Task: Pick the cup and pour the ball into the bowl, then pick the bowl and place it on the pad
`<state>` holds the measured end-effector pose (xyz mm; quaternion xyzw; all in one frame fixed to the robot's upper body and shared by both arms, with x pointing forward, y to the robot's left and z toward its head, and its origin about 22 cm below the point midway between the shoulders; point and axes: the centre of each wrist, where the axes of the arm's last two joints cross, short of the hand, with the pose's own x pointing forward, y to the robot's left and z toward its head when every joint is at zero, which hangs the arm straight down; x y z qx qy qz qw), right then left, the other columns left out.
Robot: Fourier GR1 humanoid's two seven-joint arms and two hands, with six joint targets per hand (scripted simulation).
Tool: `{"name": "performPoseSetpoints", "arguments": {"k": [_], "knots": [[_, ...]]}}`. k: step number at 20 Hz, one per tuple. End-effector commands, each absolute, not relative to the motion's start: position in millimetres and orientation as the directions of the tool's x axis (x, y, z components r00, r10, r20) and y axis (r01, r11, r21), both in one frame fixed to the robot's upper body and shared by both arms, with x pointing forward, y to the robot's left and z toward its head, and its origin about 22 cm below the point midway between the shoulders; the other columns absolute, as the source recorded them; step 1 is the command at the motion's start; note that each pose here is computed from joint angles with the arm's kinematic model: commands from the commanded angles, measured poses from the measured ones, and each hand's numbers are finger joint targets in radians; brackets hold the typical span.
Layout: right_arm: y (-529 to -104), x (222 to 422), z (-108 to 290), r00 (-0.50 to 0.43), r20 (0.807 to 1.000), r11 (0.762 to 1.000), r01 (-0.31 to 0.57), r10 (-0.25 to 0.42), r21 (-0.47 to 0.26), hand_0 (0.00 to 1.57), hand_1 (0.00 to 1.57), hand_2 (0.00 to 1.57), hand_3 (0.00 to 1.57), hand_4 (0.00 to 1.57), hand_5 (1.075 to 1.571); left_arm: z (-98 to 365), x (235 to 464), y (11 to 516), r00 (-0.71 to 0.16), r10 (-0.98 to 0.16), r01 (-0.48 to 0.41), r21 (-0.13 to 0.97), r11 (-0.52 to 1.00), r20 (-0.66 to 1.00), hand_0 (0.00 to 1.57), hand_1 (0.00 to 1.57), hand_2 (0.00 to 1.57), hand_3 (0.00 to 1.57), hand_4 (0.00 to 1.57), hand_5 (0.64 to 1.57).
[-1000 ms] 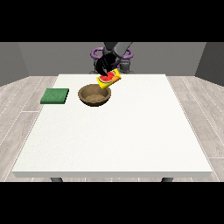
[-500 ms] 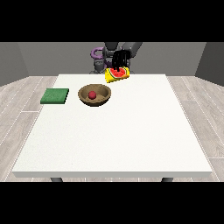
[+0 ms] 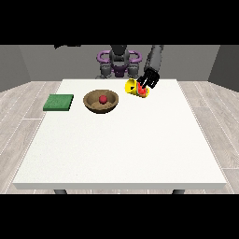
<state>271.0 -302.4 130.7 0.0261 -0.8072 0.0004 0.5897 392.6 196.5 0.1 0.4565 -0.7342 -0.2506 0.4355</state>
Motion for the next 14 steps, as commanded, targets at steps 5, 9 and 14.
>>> {"name": "performPoseSetpoints", "arguments": {"k": [5, 9, 14], "knots": [[-291.8, 266.5, 135.9, -0.330, 0.943, 0.998, -0.031, -0.053, 0.045, 0.00, 0.00, 0.00, 0.00, 0.46, 1.564, 31.9, 389.9, 159.9, -0.366, -0.335, -0.315, 0.223, 0.923, 0.868, 1.37, 1.37, 1.57, 1.57, 0.99, 1.571], [-284.7, 265.4, 135.0, -0.332, 0.941, 0.997, 0.014, -0.068, 0.077, 0.00, 0.00, 0.00, 0.00, 0.52, 1.564, 47.1, 391.7, 184.1, -0.507, -0.026, -0.161, -0.065, 0.985, 0.861, 0.65, 0.65, 0.21, 0.00, 0.34, 1.566], [-257.4, 257.1, 160.7, -0.427, 0.903, 0.997, 0.030, -0.047, 0.066, 0.00, 0.00, 0.00, 0.00, 0.50, 1.566, 62.5, 399.5, 268.2, -0.610, 0.116, -0.019, -0.161, 0.987, 0.784, 0.00, 0.00, 0.00, 0.00, 0.00, 1.559]]}}
